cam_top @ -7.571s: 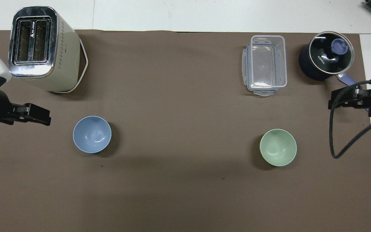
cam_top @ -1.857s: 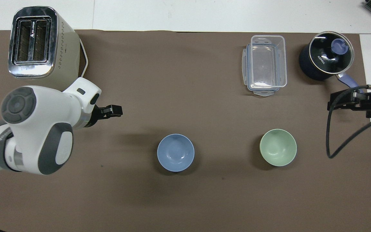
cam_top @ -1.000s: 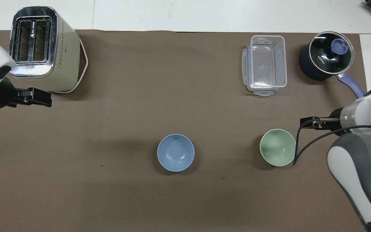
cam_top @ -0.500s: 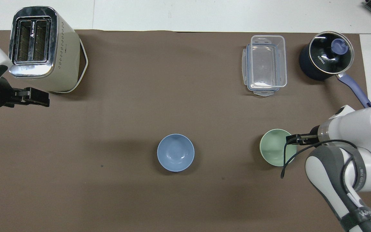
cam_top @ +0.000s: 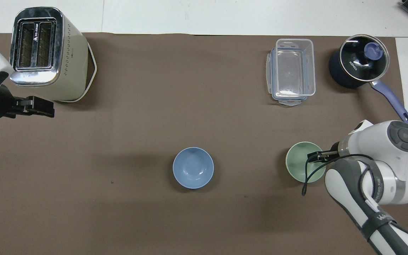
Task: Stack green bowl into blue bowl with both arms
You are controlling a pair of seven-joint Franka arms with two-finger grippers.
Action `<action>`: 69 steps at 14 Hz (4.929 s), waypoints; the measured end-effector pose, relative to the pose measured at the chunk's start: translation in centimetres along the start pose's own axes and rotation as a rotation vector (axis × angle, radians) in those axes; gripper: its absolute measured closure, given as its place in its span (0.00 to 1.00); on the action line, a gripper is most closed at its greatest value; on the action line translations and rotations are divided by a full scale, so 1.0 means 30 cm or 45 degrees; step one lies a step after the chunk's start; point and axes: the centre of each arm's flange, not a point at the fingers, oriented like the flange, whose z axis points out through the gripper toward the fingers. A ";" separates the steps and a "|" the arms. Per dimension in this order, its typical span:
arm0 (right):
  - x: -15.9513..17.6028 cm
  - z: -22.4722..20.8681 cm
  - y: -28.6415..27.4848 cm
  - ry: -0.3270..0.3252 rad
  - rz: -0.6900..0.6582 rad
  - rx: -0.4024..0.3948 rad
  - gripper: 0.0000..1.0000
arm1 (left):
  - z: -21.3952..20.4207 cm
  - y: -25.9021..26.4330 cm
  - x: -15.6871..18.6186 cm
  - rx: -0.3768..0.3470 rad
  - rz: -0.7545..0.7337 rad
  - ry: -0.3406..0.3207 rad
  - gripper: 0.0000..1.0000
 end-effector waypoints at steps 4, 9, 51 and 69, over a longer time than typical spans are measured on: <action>0.001 0.005 0.000 -0.004 0.000 0.001 0.59 | 0.000 0.000 0.000 0.000 0.000 0.000 0.00; 0.001 -0.054 -0.021 -0.012 0.021 0.073 0.94 | 0.000 0.000 0.000 0.000 0.000 0.000 0.00; -0.073 -0.166 -1.119 0.102 0.114 0.309 0.03 | 0.000 0.000 0.000 0.000 0.000 -0.001 0.00; 0.055 -1.086 -0.219 0.264 0.251 0.019 0.00 | 0.000 0.000 0.000 0.000 0.000 -0.002 0.00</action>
